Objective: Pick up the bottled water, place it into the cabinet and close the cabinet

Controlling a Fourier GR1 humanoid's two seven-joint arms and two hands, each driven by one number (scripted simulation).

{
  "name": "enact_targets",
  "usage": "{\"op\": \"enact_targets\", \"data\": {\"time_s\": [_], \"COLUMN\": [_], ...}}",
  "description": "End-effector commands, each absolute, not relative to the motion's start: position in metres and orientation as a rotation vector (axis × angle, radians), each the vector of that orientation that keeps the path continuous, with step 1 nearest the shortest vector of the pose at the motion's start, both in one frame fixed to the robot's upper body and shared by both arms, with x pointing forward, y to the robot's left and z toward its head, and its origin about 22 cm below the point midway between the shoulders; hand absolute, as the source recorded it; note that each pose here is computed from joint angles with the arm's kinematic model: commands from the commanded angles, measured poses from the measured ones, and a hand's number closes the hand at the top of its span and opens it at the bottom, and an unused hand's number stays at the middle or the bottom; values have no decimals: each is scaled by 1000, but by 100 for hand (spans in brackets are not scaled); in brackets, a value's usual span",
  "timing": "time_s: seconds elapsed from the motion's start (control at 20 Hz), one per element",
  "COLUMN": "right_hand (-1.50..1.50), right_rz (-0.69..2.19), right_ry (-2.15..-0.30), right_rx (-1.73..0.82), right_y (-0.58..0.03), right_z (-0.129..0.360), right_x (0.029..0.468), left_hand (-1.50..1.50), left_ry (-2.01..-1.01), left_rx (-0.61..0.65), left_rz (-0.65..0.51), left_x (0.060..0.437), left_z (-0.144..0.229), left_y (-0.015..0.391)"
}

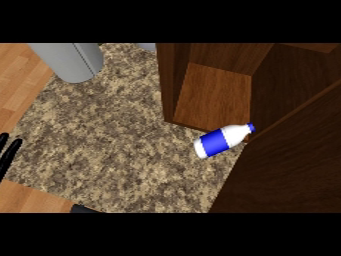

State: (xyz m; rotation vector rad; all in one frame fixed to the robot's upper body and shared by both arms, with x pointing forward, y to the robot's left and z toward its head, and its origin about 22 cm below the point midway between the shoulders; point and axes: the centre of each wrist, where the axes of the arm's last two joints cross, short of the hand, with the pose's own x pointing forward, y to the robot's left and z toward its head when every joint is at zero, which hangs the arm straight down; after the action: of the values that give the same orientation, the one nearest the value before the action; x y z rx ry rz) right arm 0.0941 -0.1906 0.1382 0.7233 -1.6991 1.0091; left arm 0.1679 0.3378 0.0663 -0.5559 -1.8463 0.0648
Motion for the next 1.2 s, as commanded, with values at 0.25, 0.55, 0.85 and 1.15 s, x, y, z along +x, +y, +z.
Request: {"op": "enact_targets", "data": {"time_s": [0.25, 0.55, 0.85, 1.15], "right_hand": [150, 150, 150, 150], "right_rz": [1192, 1128, 1082, 984], "right_ry": [-1657, -1636, -1555, -1575], "right_rx": [805, 842, 1011, 1020], "right_y": [-167, -163, -157, -159], "right_z": [148, 143, 129, 124], "right_x": [98, 103, 105, 118], "left_hand": [-150, -150, -150, -150], "left_ry": [-1851, -1853, -1882, -1883], "left_rx": [-558, -557, -585, -562], "left_rz": [58, 72, 43, 30], "left_x": [171, 172, 178, 180], "left_z": [69, 68, 76, 78], "left_y": [345, 348, 347, 357]}}
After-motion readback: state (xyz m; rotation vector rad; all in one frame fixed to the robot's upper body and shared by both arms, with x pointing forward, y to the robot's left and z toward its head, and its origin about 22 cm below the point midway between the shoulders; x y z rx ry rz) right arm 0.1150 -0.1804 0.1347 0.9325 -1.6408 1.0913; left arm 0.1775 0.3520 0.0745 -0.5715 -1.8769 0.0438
